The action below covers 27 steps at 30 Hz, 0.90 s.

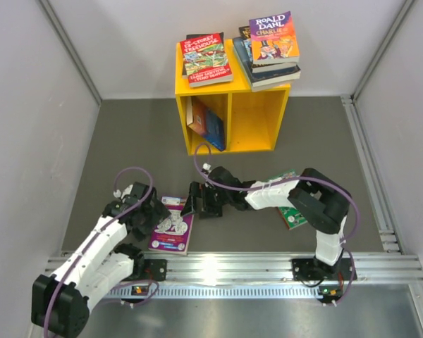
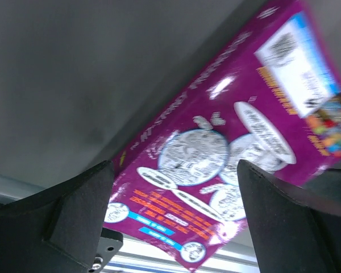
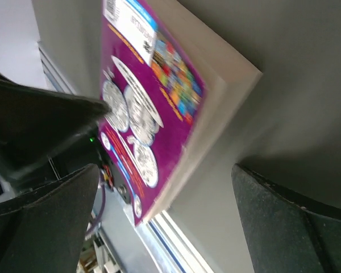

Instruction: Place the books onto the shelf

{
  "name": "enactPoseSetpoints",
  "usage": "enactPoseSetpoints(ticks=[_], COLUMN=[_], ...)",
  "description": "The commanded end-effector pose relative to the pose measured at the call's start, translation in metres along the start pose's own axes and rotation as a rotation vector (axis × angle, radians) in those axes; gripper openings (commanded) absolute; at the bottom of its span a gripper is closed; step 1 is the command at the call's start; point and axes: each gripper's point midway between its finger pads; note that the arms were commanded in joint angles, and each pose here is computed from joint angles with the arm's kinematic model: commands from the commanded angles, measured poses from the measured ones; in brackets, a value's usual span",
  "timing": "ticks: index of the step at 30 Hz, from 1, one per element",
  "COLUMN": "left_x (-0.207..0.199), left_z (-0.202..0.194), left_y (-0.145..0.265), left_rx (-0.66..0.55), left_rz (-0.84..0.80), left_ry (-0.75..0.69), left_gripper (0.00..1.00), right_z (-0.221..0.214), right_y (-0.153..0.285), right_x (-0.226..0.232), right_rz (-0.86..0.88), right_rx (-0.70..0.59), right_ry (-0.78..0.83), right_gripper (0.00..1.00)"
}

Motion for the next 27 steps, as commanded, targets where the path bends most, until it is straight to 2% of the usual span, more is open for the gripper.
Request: enactPoseSetpoints(ticks=[1,4,7,8,10,11,12,13,15,22,25,27], left_x=[0.003,-0.002,-0.010,-0.013,-0.015,-0.016,-0.018,-0.018,-0.022,-0.048,-0.057,-0.065], left_z=[-0.020,-0.031,-0.045,-0.045,-0.044,-0.042,-0.038,-0.035,-0.024,-0.014,-0.002,0.014], left_y=[-0.012,-0.020,-0.024,-0.024,-0.023,-0.021,-0.017,-0.015,-0.008,0.002,0.015,0.034], left_rx=[0.073,0.110,0.162,0.159,0.143,0.128,0.113,0.095,0.043,0.006,-0.040,-0.104], left_rz=[-0.009,-0.052,-0.119,-0.142,-0.168,-0.182,-0.191,-0.194,-0.223,-0.377,-0.414,-0.454], left_ry=[0.041,0.075,0.113,0.124,0.141,0.143,0.147,0.147,0.152,0.190,0.172,0.139], left_gripper=[0.94,0.94,0.93,0.93,0.93,0.93,0.93,0.93,0.93,0.93,0.93,0.95], right_z=[-0.004,-0.019,-0.032,-0.035,-0.038,-0.038,-0.037,-0.040,-0.040,-0.059,-0.059,-0.048], right_y=[-0.025,-0.042,-0.056,-0.057,-0.058,-0.056,-0.051,-0.049,-0.040,-0.010,0.009,0.031], right_x=[0.014,0.015,0.021,0.023,0.023,0.022,0.026,0.021,0.026,0.059,0.067,0.076], right_rz=[0.009,-0.001,0.025,0.039,0.040,0.037,0.042,0.031,0.053,0.283,0.290,0.301], right_rx=[-0.032,-0.001,0.037,0.051,0.058,0.056,0.052,0.058,0.062,0.105,0.101,0.054], right_ry=[0.019,0.012,0.011,0.010,0.015,0.022,0.031,0.043,0.052,0.072,0.104,0.125], right_gripper=[1.00,0.98,0.85,0.69,0.46,0.29,0.22,0.09,0.00,0.00,0.00,0.00])
Point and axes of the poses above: each gripper's point midway between its finger pads, its own y axis back along the fingers, its own x axis along the line the jaws close on, z = x × y, and after that the axes turned 8 degrees about -y, right-handed
